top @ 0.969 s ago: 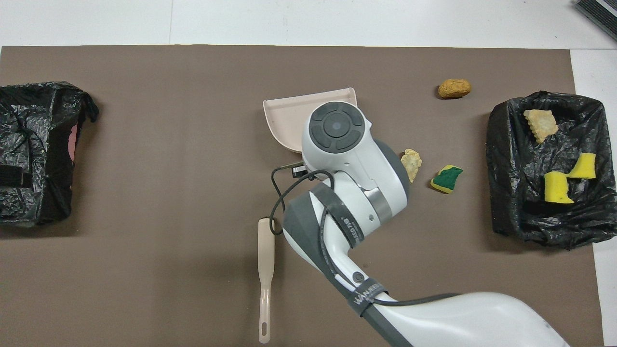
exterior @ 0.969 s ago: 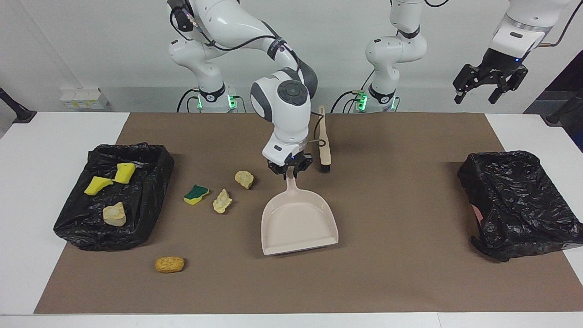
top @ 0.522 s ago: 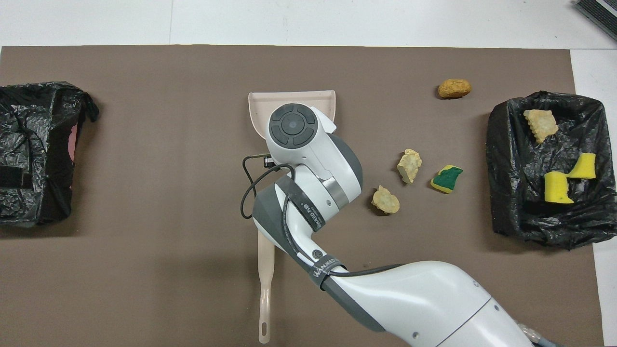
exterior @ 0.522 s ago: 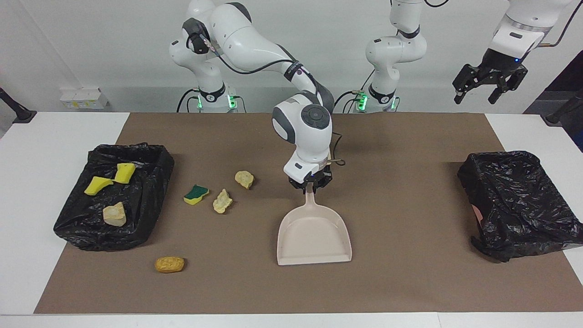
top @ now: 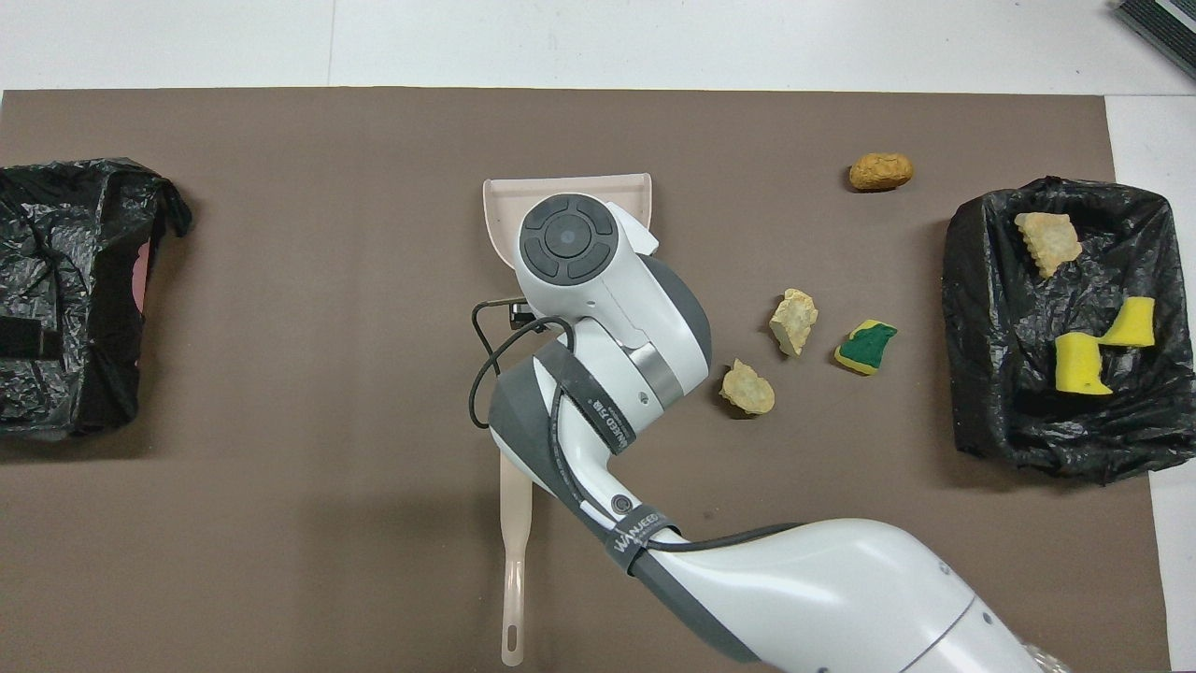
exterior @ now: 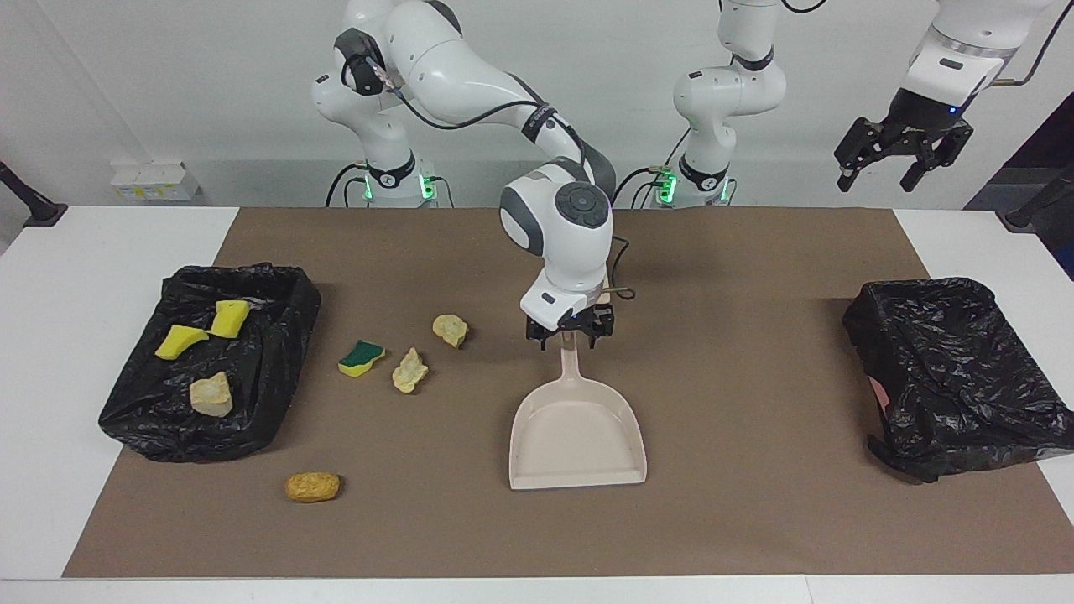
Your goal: Sweep and dump trash in bin
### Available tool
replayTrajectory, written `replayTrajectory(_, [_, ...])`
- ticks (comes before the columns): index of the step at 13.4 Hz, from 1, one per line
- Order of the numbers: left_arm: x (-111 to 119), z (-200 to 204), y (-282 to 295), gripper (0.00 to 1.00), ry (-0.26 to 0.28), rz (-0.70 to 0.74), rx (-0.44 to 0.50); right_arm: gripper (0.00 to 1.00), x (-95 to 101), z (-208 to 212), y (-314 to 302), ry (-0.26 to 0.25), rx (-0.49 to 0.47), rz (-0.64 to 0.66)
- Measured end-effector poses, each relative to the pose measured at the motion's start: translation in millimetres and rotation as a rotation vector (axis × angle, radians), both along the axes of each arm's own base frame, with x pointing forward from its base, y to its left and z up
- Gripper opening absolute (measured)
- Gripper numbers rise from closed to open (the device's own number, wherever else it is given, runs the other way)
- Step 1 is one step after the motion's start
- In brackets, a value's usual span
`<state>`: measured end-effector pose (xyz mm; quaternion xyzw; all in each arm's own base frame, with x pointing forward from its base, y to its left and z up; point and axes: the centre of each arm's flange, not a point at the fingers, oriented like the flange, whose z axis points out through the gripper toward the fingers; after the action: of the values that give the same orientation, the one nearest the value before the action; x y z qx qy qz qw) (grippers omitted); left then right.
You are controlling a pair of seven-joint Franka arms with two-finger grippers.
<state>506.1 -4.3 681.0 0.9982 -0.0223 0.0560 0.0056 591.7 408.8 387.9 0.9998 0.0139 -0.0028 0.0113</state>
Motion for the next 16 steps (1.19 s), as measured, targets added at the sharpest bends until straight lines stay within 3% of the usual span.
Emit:
replayTrajectory(4, [17, -4, -3, 1.00, -0.062, -0.006, -0.002, 1.00, -43.4, 24, 12, 0.112, 0.011, 0.019])
replayTrajectory(7, [38, -23, -14, 1.00, -0.076, -0.015, -0.007, 1.00, -87.3, 20, 34, 0.156, -0.008, 0.010])
replayTrajectory(11, [73, -62, -81, 1.00, -0.057, -0.049, -0.036, 1.00, -160.3, 10, 64, 0.145, -0.030, -0.001])
replayTrajectory(16, [81, -103, -189, 1.00, -0.050, -0.081, -0.080, 1.00, -242.4, -15, 76, 0.136, 0.050, -0.017])
